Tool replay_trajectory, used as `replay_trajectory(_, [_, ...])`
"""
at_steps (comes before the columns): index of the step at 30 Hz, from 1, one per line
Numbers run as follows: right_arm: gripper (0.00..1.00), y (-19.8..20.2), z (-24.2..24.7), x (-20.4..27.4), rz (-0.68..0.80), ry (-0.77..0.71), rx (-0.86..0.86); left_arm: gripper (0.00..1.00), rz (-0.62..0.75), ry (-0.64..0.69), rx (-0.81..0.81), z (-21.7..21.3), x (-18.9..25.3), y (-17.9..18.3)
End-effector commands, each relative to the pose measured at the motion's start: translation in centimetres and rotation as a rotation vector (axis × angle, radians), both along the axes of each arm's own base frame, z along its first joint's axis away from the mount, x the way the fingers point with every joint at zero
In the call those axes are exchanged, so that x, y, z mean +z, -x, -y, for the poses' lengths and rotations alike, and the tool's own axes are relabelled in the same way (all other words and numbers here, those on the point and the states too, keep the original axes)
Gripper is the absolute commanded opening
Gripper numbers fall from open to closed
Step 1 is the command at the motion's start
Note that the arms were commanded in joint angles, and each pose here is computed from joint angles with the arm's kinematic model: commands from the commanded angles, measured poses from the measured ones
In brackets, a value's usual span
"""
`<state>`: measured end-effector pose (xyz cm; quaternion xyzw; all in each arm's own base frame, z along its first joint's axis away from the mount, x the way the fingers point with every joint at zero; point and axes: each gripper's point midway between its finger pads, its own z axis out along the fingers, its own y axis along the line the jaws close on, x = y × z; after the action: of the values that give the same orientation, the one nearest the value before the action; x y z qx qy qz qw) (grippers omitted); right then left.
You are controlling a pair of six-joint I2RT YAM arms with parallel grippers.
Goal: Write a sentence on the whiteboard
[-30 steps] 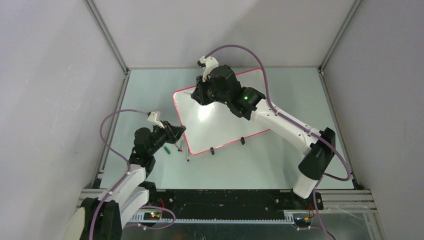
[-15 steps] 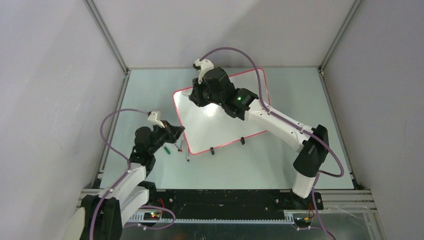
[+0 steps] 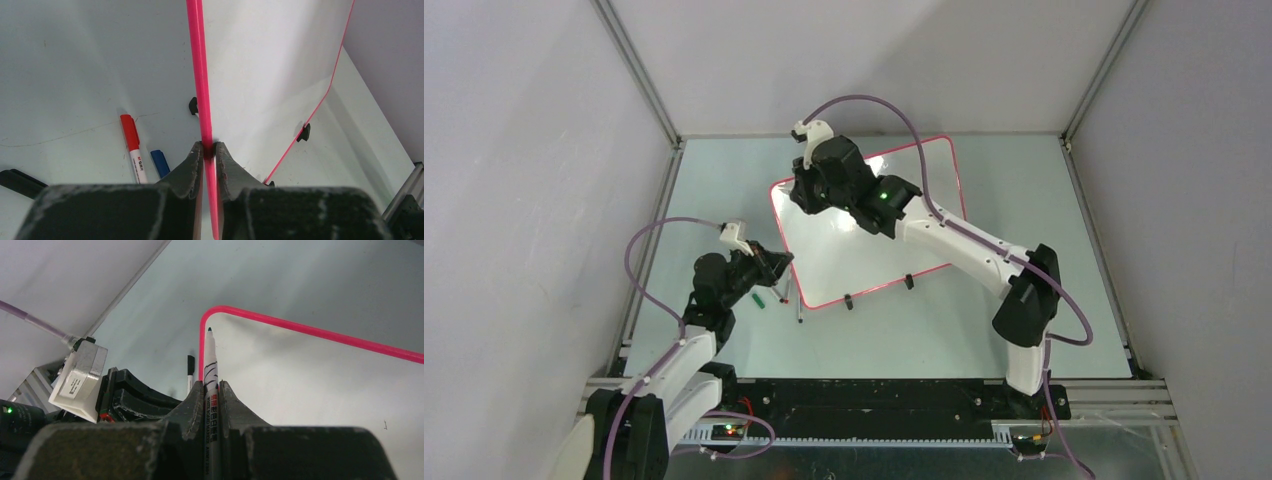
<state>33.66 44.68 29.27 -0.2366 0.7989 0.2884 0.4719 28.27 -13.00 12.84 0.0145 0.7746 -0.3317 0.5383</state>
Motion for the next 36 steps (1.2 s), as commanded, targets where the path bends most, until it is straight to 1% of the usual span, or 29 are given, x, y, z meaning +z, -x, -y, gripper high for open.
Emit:
replay_trajectory(1, [0.00,-0.8,0.1,1.7,0.049,-0.002,-0.032,0.00,0.044,-0.016,-0.025,0.2,1.3,-0.5])
replay_trajectory(23, [0.00,-1.9,0.1,0.4,0.038,0.030,-0.070,0.00,0.051,-0.015,-0.026,0.2,1.5,-0.4])
replay_trajectory(36, [0.00,-1.7,0.9,-0.7,0.010,0.061,-0.081,0.00,0.053,-0.013,-0.028,0.3,1.6,-0.3])
